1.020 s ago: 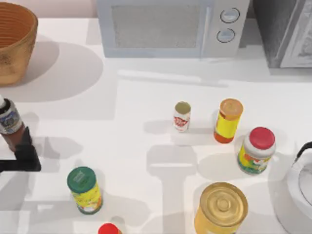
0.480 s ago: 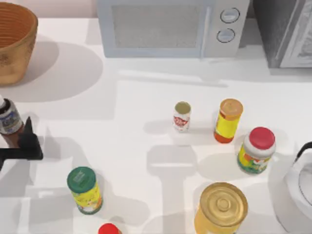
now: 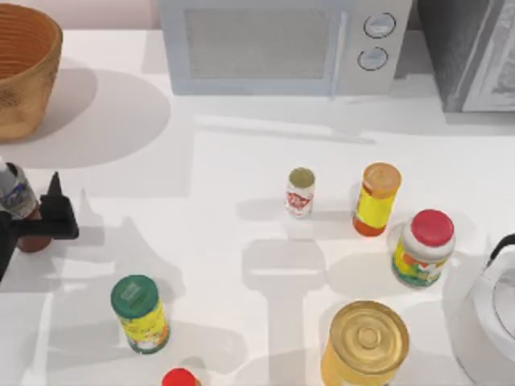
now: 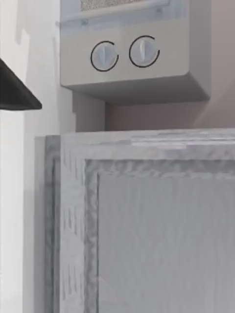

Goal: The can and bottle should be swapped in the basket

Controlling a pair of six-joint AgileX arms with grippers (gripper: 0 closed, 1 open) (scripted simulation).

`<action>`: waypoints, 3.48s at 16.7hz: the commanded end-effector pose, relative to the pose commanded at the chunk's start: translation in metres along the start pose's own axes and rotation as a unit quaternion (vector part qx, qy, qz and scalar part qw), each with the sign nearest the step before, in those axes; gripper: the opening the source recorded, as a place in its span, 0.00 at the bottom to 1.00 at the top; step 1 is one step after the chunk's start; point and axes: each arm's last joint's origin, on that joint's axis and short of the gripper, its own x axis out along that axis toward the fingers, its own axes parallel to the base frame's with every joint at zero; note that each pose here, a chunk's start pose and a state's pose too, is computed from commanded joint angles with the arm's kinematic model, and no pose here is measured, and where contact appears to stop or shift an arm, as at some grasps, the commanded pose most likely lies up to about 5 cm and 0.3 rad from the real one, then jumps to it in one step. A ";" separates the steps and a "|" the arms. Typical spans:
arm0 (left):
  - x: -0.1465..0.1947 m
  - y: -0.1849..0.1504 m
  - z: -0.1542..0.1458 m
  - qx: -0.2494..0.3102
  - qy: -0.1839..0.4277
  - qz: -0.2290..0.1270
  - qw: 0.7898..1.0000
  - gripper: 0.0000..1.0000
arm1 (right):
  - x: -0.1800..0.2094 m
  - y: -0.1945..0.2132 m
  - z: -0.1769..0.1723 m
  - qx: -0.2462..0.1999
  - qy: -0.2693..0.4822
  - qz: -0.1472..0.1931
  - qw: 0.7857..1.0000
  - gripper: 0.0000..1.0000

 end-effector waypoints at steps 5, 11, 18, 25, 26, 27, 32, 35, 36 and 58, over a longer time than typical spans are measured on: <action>0.000 0.000 0.000 0.000 0.000 0.000 1.000 0.70 | 0.000 0.000 0.000 0.000 0.000 0.000 1.000 1.00; 0.000 0.000 0.000 0.000 0.000 0.000 1.000 0.25 | 0.000 0.000 0.000 0.000 0.000 0.000 1.000 1.00; 0.000 0.000 0.000 0.000 0.000 0.000 1.000 0.00 | 0.000 0.000 0.000 0.000 0.000 0.000 1.000 1.00; 0.003 -0.002 0.002 0.000 -0.003 -0.006 1.000 0.00 | 0.000 0.000 0.000 0.000 0.000 0.000 1.000 1.00; 0.007 -0.006 0.006 -0.001 -0.008 -0.017 1.000 0.00 | 0.000 0.000 0.000 0.000 0.000 0.000 1.000 1.00; 0.014 -0.011 0.013 -0.002 -0.015 -0.031 0.999 0.00 | 0.000 0.000 0.000 0.000 0.000 0.000 1.000 1.00; 0.067 -0.047 0.085 -0.008 -0.068 -0.118 0.991 0.00 | 0.000 0.000 0.000 0.000 0.000 0.000 1.000 1.00; 0.095 -0.051 0.155 -0.009 -0.078 -0.139 0.987 0.00 | 0.000 0.000 0.000 0.000 0.000 0.000 1.000 1.00; 0.101 -0.046 0.177 -0.009 -0.073 -0.138 0.988 0.00 | 0.000 0.000 0.000 0.000 0.000 0.000 1.000 1.00; 0.131 0.101 0.249 0.003 0.005 0.000 1.000 0.00 | 0.000 0.000 0.000 0.000 0.000 0.000 1.000 1.00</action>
